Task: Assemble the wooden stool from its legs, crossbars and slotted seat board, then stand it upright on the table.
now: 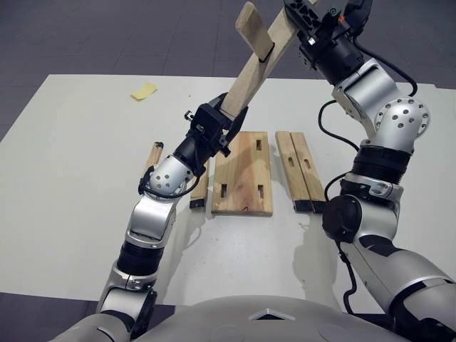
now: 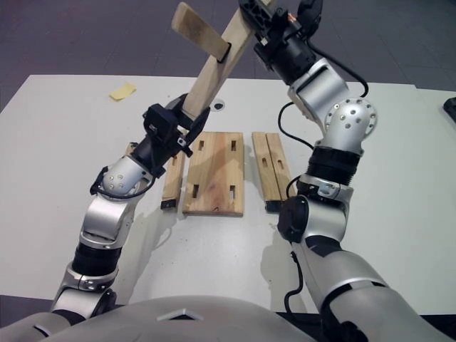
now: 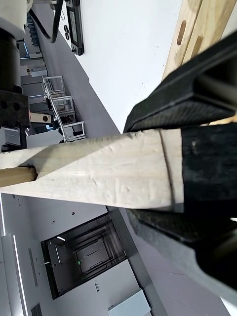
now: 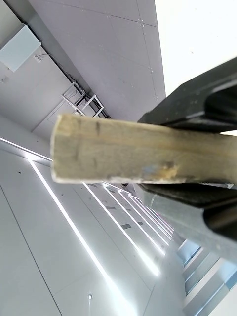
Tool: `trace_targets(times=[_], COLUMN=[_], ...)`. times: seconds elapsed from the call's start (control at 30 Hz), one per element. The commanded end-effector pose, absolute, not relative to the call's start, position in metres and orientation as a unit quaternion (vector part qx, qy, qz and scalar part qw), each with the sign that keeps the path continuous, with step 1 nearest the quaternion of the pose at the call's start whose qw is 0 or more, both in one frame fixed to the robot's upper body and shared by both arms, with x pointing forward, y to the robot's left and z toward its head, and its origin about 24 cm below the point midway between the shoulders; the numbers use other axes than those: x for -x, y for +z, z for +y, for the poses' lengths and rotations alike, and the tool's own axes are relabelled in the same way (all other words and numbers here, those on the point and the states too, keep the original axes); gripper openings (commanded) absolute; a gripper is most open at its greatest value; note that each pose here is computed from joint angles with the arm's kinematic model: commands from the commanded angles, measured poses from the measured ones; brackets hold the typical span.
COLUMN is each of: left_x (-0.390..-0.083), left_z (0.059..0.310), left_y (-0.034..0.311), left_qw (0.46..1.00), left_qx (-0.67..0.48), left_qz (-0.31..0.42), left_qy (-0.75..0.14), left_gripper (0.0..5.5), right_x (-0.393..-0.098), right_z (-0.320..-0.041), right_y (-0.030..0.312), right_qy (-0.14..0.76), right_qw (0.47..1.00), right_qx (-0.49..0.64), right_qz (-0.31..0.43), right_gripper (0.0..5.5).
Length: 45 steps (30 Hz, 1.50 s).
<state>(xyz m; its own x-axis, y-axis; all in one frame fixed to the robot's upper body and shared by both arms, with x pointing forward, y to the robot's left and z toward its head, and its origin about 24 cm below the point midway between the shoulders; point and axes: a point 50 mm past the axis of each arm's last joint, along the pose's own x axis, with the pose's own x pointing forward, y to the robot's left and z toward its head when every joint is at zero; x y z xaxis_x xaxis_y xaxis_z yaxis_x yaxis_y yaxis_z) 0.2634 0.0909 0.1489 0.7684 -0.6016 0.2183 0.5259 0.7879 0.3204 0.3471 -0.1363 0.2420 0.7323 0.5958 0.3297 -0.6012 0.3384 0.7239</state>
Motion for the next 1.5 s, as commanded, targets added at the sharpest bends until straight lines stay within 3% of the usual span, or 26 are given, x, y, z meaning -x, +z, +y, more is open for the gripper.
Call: trace_targets(times=[0.03,0.2,0.23,0.57,0.87,1.1,1.3,1.5], left_x=[-0.263,-0.263,-0.263,-0.256,-0.221,-0.215,-0.23,-0.242], left_z=[0.092,0.091,0.091,0.11,0.113,0.111,0.1,0.104], left_y=[0.147,0.146,0.145,0.131,0.113,0.092,0.078,0.067], left_qw=[0.934,0.934,0.934,0.897,0.764,0.707,0.749,0.759], left_qx=[-0.132,-0.134,-0.135,-0.212,-0.323,-0.413,-0.408,-0.431], left_qz=[-0.15,-0.145,-0.142,-0.071,0.015,0.035,0.038,0.051], left_qy=[-0.297,-0.299,-0.301,-0.381,-0.559,-0.572,-0.52,-0.484], left_gripper=[2.04,2.04,2.4,3.87,5.4,5.4,5.4,5.4], right_x=[-0.337,-0.332,-0.33,-0.321,-0.316,-0.307,-0.305,-0.304], right_z=[-0.135,-0.132,-0.133,-0.144,-0.17,-0.179,-0.171,-0.167], right_y=[0.243,0.244,0.243,0.251,0.243,0.225,0.223,0.228], right_qy=[0.37,0.363,0.358,0.307,0.237,0.195,0.199,0.2], right_qw=[0.821,0.829,0.831,0.86,0.884,0.887,0.883,0.885], right_qx=[-0.435,-0.425,-0.425,-0.399,-0.392,-0.41,-0.416,-0.409], right_qz=[-0.01,-0.022,-0.027,-0.082,-0.092,-0.082,-0.083,-0.095], right_gripper=[1.1,1.08,1.08,0.99,0.99,0.99,0.99,0.99])
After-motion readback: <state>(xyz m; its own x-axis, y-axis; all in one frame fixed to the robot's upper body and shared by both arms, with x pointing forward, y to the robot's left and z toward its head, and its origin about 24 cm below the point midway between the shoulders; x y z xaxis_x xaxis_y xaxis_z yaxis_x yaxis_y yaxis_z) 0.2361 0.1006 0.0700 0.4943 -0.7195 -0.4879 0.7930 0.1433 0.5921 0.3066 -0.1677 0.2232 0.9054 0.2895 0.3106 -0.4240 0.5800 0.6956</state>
